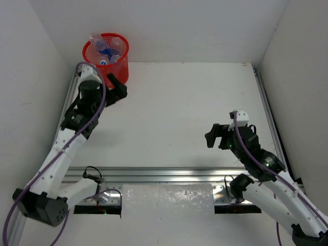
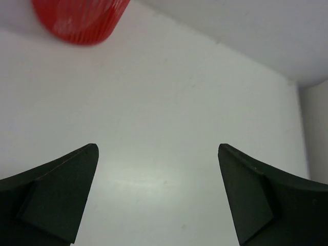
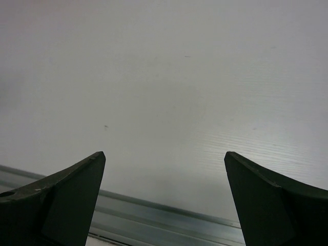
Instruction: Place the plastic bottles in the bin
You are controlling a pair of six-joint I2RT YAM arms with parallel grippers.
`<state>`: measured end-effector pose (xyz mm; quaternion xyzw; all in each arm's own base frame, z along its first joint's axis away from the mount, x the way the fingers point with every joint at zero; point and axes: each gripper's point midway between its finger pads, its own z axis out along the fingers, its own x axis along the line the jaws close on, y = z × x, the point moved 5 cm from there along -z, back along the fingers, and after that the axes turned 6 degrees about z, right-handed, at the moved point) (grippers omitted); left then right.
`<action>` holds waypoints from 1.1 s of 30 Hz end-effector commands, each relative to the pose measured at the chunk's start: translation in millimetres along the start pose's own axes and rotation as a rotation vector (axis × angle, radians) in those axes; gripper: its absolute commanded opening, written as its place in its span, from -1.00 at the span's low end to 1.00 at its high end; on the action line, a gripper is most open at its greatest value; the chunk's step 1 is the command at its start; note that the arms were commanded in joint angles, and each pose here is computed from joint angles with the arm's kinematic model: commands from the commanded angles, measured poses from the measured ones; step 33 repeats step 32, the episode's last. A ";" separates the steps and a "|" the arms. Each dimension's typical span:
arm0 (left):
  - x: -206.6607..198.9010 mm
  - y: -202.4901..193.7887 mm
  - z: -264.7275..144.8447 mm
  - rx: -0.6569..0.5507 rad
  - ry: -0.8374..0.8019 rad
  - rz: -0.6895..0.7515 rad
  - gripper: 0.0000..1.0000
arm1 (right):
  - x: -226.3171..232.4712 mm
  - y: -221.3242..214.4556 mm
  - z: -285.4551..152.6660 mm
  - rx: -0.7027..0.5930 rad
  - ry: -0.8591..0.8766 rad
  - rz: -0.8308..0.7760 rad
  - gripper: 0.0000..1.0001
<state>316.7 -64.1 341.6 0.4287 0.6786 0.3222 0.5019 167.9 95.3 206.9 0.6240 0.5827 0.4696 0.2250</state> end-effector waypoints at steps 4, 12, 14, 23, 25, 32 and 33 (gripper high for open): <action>56.1 -59.3 -57.9 0.094 0.087 0.162 0.99 | -23.4 0.6 -20.3 -0.011 -0.108 -0.077 0.98; 80.9 -70.2 -101.1 -0.096 0.056 0.130 0.99 | -34.9 -6.1 -28.8 -0.027 -0.125 -0.114 0.98; 89.0 -62.5 -107.9 -0.173 0.101 0.100 0.99 | -31.6 -5.8 -28.3 -0.036 -0.099 -0.106 0.98; 92.2 -58.9 -119.4 -0.209 0.105 0.074 0.99 | -26.7 -11.7 -19.7 -0.008 -0.075 -0.095 0.98; 92.1 -58.3 -120.4 -0.211 0.104 0.073 0.99 | -25.1 -10.7 -20.1 -0.010 -0.067 -0.089 0.98; 92.1 -57.5 -121.4 -0.224 0.100 0.069 0.99 | -26.0 -12.8 -20.6 0.001 -0.071 -0.085 0.98; 92.1 -57.5 -121.4 -0.224 0.100 0.069 0.99 | -26.0 -12.8 -20.6 0.001 -0.071 -0.085 0.98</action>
